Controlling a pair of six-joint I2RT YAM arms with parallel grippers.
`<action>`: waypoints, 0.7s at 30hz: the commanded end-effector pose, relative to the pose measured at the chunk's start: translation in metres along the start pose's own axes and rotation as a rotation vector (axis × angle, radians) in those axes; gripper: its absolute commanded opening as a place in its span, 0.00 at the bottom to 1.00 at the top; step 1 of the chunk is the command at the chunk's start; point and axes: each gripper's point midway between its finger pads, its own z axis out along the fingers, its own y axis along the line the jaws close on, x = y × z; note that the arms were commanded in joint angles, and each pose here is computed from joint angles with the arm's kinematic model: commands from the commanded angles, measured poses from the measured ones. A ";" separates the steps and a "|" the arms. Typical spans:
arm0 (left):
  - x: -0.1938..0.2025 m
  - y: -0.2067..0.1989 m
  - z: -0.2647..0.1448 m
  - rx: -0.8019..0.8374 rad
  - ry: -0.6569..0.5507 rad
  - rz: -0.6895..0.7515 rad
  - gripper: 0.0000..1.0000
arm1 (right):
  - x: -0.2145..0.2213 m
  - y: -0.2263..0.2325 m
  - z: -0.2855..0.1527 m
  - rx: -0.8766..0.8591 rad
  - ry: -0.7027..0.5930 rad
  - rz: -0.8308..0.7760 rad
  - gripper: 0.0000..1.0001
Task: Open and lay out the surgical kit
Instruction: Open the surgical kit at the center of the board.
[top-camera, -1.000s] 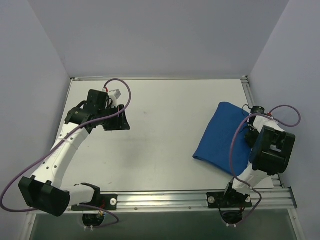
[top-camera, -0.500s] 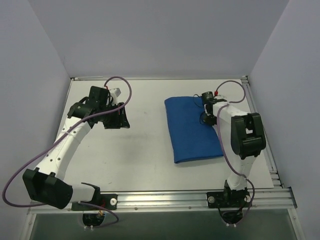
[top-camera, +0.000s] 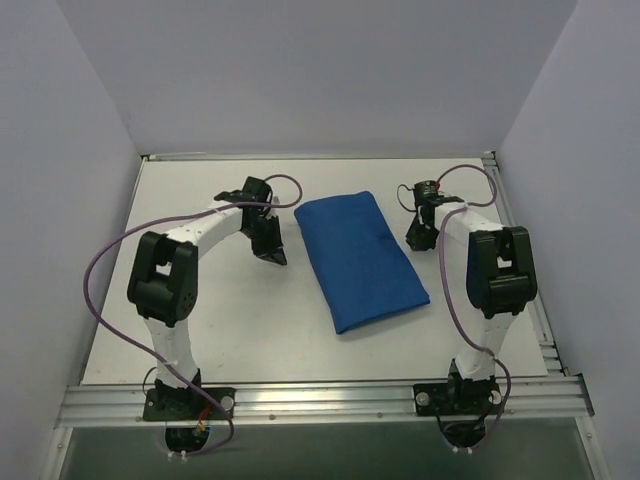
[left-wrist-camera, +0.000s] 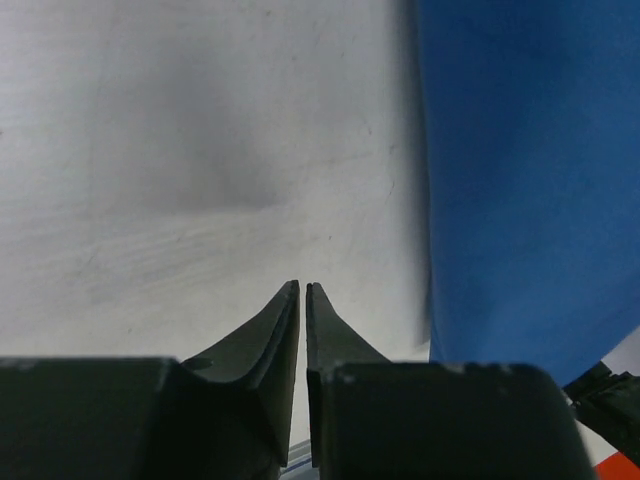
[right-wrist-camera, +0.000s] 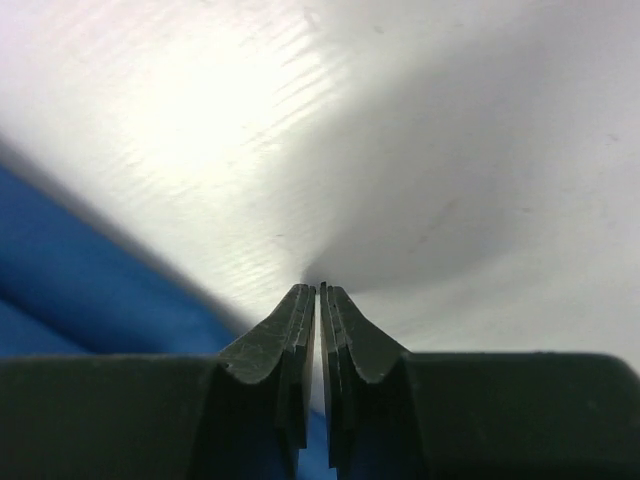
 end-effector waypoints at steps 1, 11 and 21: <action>-0.031 -0.045 0.007 0.084 -0.070 0.045 0.15 | 0.011 -0.010 -0.013 -0.022 0.041 -0.106 0.10; -0.076 -0.079 0.046 0.130 -0.045 0.041 0.11 | 0.046 0.043 -0.002 -0.195 0.156 -0.149 0.06; -0.120 -0.083 0.072 0.114 -0.041 0.041 0.10 | 0.041 0.095 -0.005 -0.304 0.177 -0.126 0.04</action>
